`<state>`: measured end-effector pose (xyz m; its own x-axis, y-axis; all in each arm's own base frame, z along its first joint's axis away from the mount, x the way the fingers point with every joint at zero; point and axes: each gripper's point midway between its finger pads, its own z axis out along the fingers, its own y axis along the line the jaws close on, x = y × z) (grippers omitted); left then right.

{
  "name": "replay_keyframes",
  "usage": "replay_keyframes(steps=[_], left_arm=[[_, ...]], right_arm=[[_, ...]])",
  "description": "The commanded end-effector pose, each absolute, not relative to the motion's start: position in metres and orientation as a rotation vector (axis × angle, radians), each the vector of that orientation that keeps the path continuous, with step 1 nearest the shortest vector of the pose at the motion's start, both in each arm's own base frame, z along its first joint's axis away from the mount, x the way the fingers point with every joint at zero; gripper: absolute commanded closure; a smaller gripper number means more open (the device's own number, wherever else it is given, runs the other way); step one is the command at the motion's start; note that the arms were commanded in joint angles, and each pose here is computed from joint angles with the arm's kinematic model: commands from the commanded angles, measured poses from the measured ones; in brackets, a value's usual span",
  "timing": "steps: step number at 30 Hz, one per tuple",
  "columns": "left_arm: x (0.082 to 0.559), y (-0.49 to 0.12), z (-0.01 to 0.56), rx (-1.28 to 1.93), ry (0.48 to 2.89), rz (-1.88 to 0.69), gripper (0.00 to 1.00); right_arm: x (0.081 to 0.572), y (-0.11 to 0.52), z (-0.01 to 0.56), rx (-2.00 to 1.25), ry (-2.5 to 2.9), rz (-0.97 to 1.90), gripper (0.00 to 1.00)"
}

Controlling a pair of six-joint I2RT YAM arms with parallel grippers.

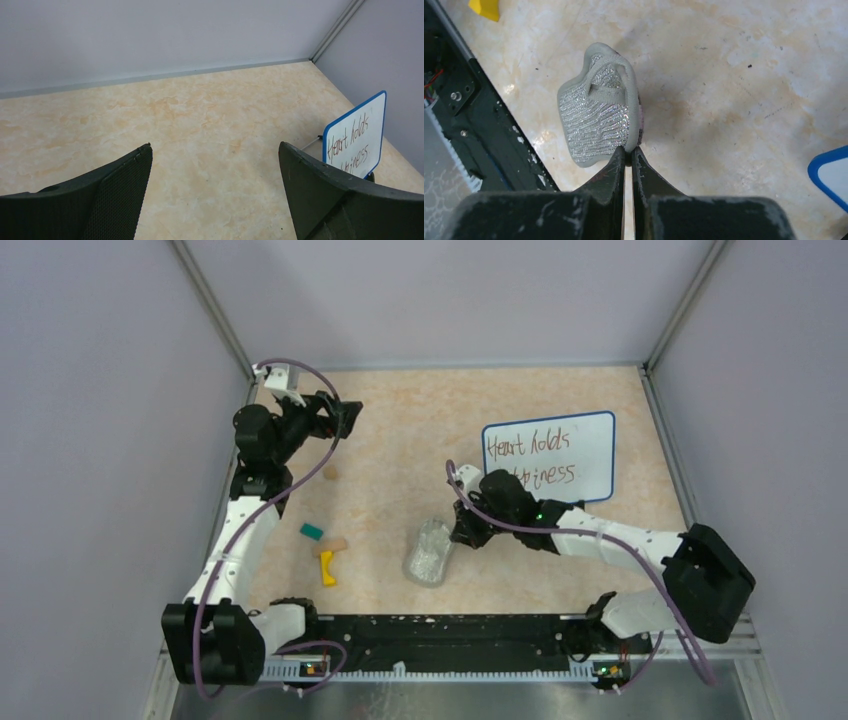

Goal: Erase the whiteboard

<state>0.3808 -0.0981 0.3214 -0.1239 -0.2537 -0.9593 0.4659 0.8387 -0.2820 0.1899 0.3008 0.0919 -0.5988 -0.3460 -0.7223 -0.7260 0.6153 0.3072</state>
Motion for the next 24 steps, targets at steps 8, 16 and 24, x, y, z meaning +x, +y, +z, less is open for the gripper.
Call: replay_keyframes(steps=[8, 16, 24], left_arm=[[0.378, -0.106, 0.342, 0.211, 1.512, -0.651, 0.01], [0.38, -0.107, 0.337, 0.204, 1.522, -0.663, 0.01], [0.384, -0.103, 0.336, 0.164, 1.537, -0.658, 0.01]], right_arm=[[0.217, 0.3, 0.107, -1.098, 2.239, 0.617, 0.68], [0.244, 0.291, 0.137, -0.829, 2.22, 0.303, 0.49], [0.223, 0.318, 0.129, -0.178, 2.388, 0.515, 0.44]])
